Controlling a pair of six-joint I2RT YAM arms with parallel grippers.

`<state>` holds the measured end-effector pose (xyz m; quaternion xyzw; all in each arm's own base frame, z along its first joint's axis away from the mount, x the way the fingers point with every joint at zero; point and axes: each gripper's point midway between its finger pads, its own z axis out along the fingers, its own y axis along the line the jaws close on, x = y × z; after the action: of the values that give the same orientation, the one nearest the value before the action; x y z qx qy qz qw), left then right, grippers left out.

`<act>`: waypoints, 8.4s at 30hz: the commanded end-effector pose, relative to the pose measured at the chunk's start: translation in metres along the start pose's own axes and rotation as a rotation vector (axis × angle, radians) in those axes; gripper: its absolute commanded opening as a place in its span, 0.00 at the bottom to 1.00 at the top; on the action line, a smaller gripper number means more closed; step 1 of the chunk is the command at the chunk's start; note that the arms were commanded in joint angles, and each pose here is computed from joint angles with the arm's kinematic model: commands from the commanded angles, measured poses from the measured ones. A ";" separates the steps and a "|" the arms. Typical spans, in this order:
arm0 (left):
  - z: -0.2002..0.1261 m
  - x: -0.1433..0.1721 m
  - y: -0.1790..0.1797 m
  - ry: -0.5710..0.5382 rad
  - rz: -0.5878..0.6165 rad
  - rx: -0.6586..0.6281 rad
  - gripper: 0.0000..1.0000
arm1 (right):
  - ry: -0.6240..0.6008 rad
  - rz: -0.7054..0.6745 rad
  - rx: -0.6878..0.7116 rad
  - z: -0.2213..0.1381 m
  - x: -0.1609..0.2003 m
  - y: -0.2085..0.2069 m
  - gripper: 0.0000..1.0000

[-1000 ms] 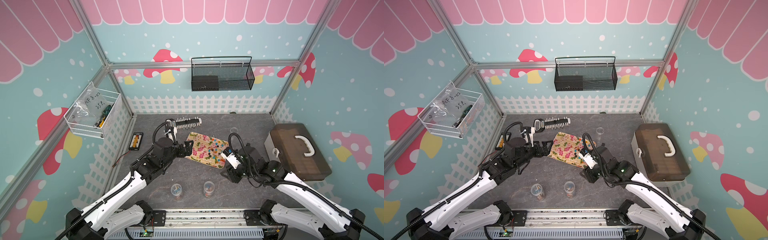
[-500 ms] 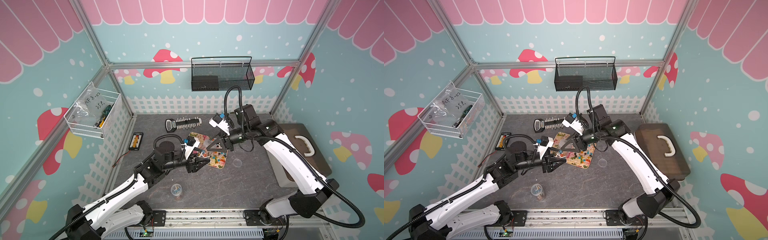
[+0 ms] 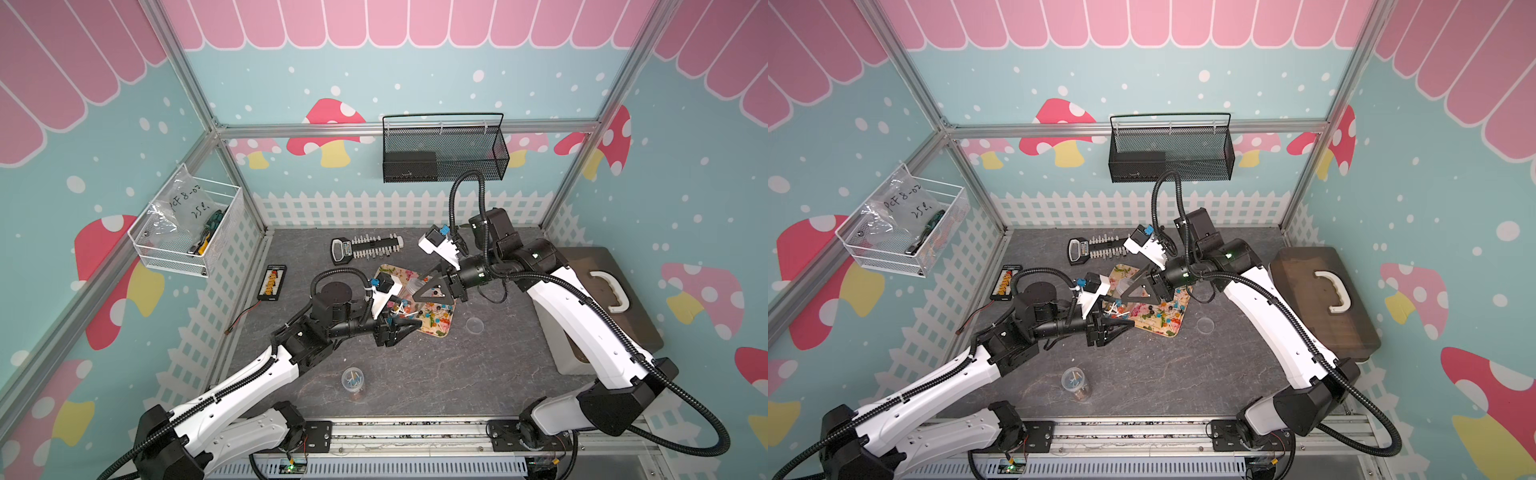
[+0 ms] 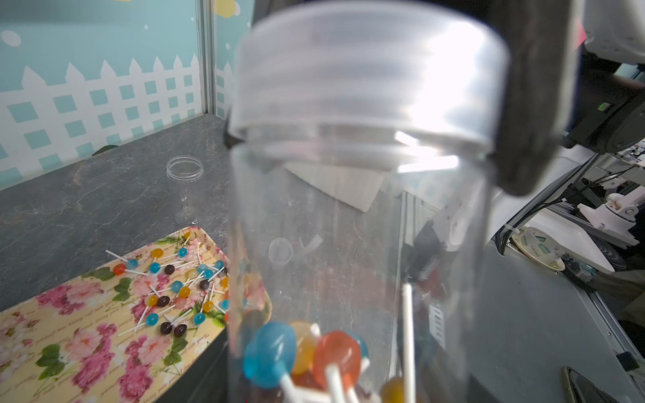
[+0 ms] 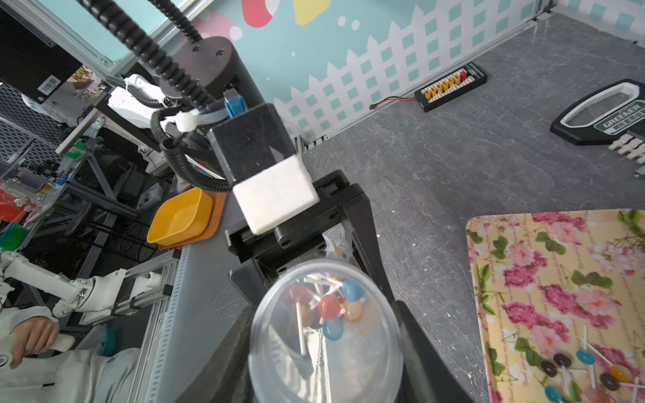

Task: Pour the candies out of the jar
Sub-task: Pick up the jar from the center of the board, then unscrew the lid from the jar.

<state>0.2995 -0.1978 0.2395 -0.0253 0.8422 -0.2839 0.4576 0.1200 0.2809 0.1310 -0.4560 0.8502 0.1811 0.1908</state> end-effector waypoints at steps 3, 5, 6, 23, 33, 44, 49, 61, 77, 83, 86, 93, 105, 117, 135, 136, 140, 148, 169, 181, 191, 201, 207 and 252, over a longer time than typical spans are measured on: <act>-0.004 -0.003 0.004 -0.020 -0.003 -0.013 0.99 | -0.008 -0.009 0.024 0.005 -0.008 0.001 0.69; -0.004 -0.003 0.004 -0.018 -0.002 -0.012 0.99 | 0.007 -0.008 0.037 0.008 -0.005 -0.001 0.69; -0.004 -0.003 0.004 -0.017 -0.003 -0.011 0.99 | 0.008 -0.006 0.046 0.009 -0.005 -0.002 0.69; -0.004 -0.001 0.003 -0.010 0.010 -0.002 0.99 | -0.050 0.010 0.125 0.004 -0.022 -0.015 0.30; -0.010 0.005 -0.011 0.008 0.087 0.093 0.98 | -0.207 0.016 0.016 -0.044 -0.078 -0.027 0.29; -0.029 0.023 -0.052 0.082 0.268 0.333 0.94 | -0.348 -0.026 -0.177 -0.098 -0.134 -0.036 0.29; -0.034 0.033 -0.079 0.099 0.403 0.429 0.93 | -0.377 -0.067 -0.261 -0.123 -0.153 -0.037 0.29; -0.040 0.041 -0.116 0.122 0.538 0.616 0.92 | -0.437 -0.120 -0.403 -0.171 -0.178 -0.039 0.27; -0.062 0.042 -0.134 0.070 0.550 0.766 0.67 | -0.452 -0.103 -0.518 -0.187 -0.174 -0.030 0.26; -0.062 0.047 -0.137 0.092 0.550 0.798 0.62 | -0.474 -0.105 -0.535 -0.195 -0.178 -0.029 0.26; -0.061 0.049 -0.139 0.110 0.554 0.808 0.62 | -0.482 -0.107 -0.534 -0.199 -0.180 -0.029 0.26; -0.056 0.047 -0.138 0.099 0.557 0.790 0.68 | -0.475 -0.095 -0.539 -0.196 -0.177 -0.030 0.25; -0.055 0.040 -0.135 0.051 0.540 0.763 0.48 | -0.479 -0.061 -0.509 -0.190 -0.176 -0.035 0.30; -0.034 0.023 -0.115 -0.096 0.490 0.591 0.48 | -0.888 0.471 -0.217 -0.232 -0.198 -0.099 0.65; -0.013 0.023 -0.120 -0.104 0.503 0.558 0.47 | -0.743 0.433 -0.237 -0.184 -0.203 -0.075 0.67; -0.013 0.023 -0.120 -0.103 0.504 0.558 0.47 | -0.733 0.431 -0.234 -0.181 -0.202 -0.075 0.67; -0.013 0.023 -0.120 -0.102 0.507 0.554 0.47 | -0.705 0.426 -0.232 -0.172 -0.202 -0.077 0.67; -0.014 0.022 -0.120 -0.107 0.514 0.553 0.47 | -0.674 0.427 -0.237 -0.158 -0.205 -0.080 0.63; -0.047 0.029 -0.148 -0.021 0.471 0.746 0.46 | -0.774 0.044 -0.307 -0.205 -0.229 -0.054 0.24; -0.079 0.031 -0.169 0.031 0.449 0.914 0.46 | -0.880 -0.524 -0.656 -0.261 -0.207 0.016 0.29; -0.077 0.030 -0.169 0.016 0.447 0.909 0.47 | -0.874 -0.489 -0.634 -0.259 -0.208 0.011 0.33; -0.076 0.028 -0.166 -0.001 0.451 0.891 0.47 | -0.897 -0.483 -0.584 -0.268 -0.212 0.008 0.70; -0.071 0.028 -0.163 -0.009 0.458 0.867 0.47 | -0.892 -0.081 -0.405 -0.268 -0.236 -0.033 0.73; -0.067 0.028 -0.161 0.006 0.507 0.834 0.47 | -0.785 -0.023 -0.292 -0.231 -0.216 -0.037 0.29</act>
<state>0.2111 -0.3093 0.3098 0.3431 0.6610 -0.4565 0.4867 0.2315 0.3006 0.3946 -0.2976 0.7500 0.4543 0.3775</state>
